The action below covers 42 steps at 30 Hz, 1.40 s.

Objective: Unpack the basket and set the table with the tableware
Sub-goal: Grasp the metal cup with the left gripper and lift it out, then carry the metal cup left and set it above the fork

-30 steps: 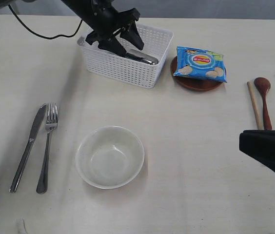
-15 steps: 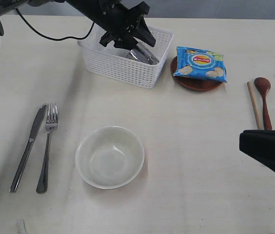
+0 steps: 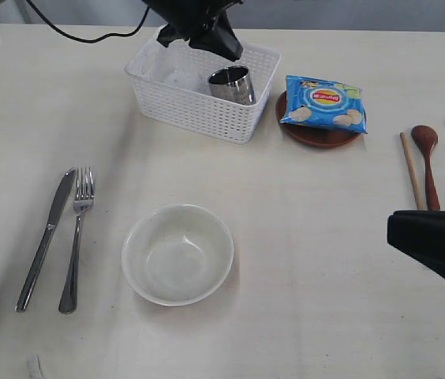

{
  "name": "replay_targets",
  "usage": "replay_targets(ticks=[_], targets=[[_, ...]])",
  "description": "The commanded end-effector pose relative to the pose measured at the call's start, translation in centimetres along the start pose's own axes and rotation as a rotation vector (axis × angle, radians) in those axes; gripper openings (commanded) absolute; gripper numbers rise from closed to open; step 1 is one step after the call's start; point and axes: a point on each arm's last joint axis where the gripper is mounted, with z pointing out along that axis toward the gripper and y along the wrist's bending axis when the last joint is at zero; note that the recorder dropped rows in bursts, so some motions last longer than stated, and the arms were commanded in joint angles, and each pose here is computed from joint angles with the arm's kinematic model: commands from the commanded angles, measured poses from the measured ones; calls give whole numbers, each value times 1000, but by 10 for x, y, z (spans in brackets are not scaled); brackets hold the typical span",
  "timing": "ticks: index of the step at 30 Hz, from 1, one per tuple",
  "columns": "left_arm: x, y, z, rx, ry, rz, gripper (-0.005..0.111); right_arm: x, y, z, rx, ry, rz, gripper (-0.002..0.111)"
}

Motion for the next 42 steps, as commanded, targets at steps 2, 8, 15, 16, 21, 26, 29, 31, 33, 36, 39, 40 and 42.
replay_targets(ticks=[2, 8, 15, 16, 21, 26, 29, 31, 33, 36, 39, 40, 42], targets=[[2, -5, 3, -49, 25, 26, 9, 0, 0, -1, 0, -9, -16, 0], [3, -12, 8, -13, 27, 39, 51, 0, 0, -1, 0, -9, -16, 0], [18, -19, 43, -145, 141, 186, 46, 0, 0, -1, -1, -7, -16, 0], [18, -19, 43, -145, 139, 187, 29, 0, 0, -1, -1, -7, -16, 0], [8, -28, 30, -184, 97, 245, 0, 0, 0, -1, -1, -7, -16, 0], [0, -62, -8, -189, 17, 306, 0, 0, 0, -1, -1, -7, -16, 0], [-3, -82, -39, -260, -35, 355, 0, 0, 0, -1, -1, -7, -16, 0], [-4, -94, -67, -359, -81, 363, 0, 0, 0, -1, -1, -7, -16, 0], [-1, -106, -93, -438, -122, 366, 0, 0, 0, -1, -1, -7, -16, 0], [10, -122, -119, -475, -145, 366, 0, 0, 0, -1, -1, -7, -16, 0], [27, -122, -135, -546, -124, 330, 0, 0, 0, -1, -1, -7, -16, 0], [35, -120, -139, -586, -109, 312, 0, 0, 0, -1, -1, -7, -16, 0], [51, -113, -145, -656, -70, 285, 0, 0, 0, -1, -1, -7, -16, 0]])
